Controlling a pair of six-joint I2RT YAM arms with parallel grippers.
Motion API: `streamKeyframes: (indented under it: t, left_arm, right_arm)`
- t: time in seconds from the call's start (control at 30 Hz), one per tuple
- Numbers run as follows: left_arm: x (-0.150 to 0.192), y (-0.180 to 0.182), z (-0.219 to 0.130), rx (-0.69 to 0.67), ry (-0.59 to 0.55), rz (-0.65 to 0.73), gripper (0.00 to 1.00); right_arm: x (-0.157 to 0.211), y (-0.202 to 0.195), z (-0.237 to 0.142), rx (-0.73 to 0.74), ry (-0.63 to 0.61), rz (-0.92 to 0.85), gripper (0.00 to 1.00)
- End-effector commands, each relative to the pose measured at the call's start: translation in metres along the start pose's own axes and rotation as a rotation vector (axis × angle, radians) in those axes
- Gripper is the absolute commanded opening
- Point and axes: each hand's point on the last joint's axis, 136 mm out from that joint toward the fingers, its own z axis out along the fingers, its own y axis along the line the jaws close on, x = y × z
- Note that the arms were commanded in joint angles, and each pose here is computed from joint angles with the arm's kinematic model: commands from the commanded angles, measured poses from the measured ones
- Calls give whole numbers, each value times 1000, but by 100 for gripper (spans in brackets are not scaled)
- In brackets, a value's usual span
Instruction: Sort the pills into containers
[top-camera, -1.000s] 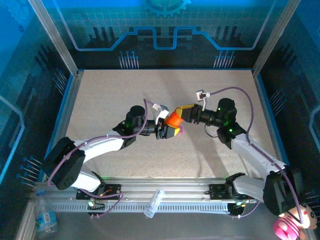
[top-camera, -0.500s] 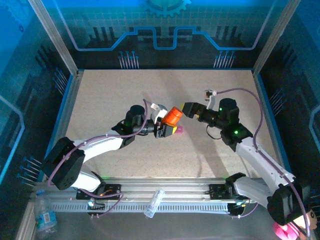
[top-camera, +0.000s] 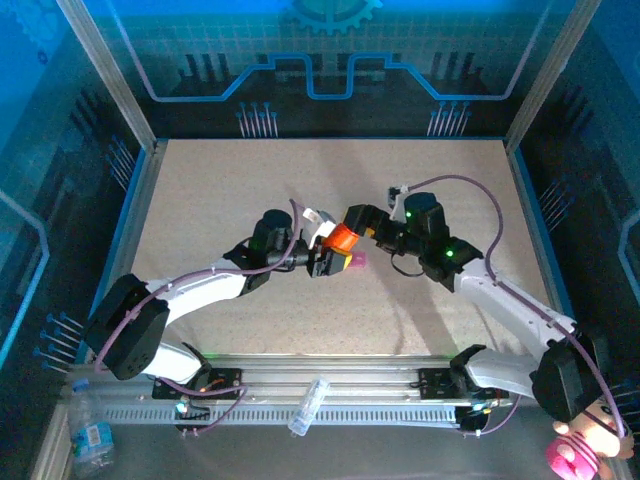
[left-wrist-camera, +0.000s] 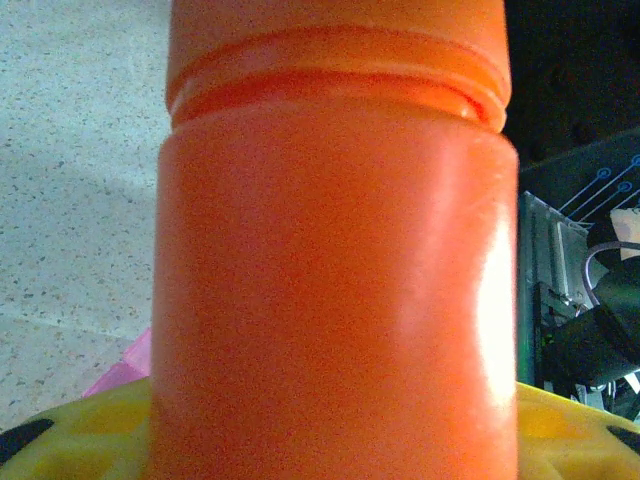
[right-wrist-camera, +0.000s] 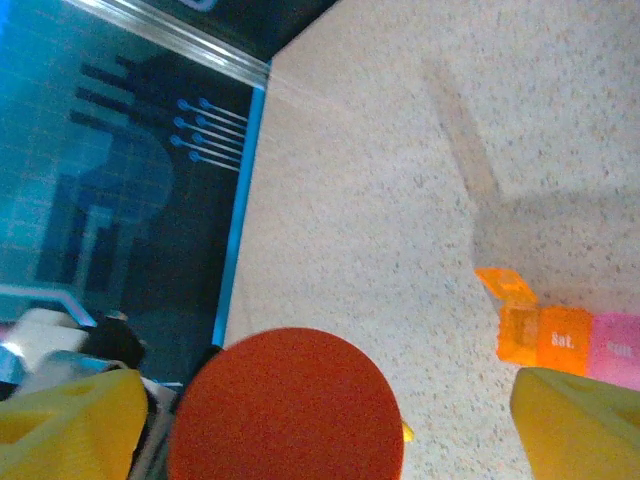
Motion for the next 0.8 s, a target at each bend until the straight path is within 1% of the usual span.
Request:
streamKeyframes:
  t: [0.0, 0.07, 0.1, 0.27, 0.3, 0.4, 0.5, 0.53, 0.63, 0.67, 0.77]
  left_arm:
    - [-20, -4, -1, 7, -44, 50, 0]
    - [-21, -5, -1, 8, -46, 52, 0]
    - [-21, -5, -1, 9, -47, 52, 0]
    - [-22, -5, -1, 10, -51, 52, 0]
    - [-23, -5, -1, 10, -54, 52, 0]
    - [-25, -7, -2, 18, -67, 44, 0]
    - [-27, -10, -3, 35, -81, 34, 0]
    - [-28, -12, -4, 40, -88, 30, 0]
    - [-30, -17, -6, 67, -98, 15, 0]
    - [-30, -19, -6, 81, -99, 12, 0]
    - [-31, -26, -7, 126, -103, -6, 0]
  right_arm:
    - [-8, 20, 3, -30, -25, -4, 88]
    - [-6, 21, 5, -33, -19, -6, 84]
    - [-6, 21, 6, -35, -16, -7, 80]
    - [-4, 23, 5, -43, -16, -24, 56]
    - [-4, 23, 4, -46, -17, -29, 52]
    - [-7, 28, 0, -71, -31, -71, 47]
    - [-10, 25, -6, -109, -58, -163, 46]
    - [-13, 27, -10, -145, -73, -215, 46]
    - [-16, 51, -31, -362, -127, -457, 49]
    - [-16, 55, -39, -411, -143, -520, 50]
    - [-21, 52, -50, -454, -139, -578, 50]
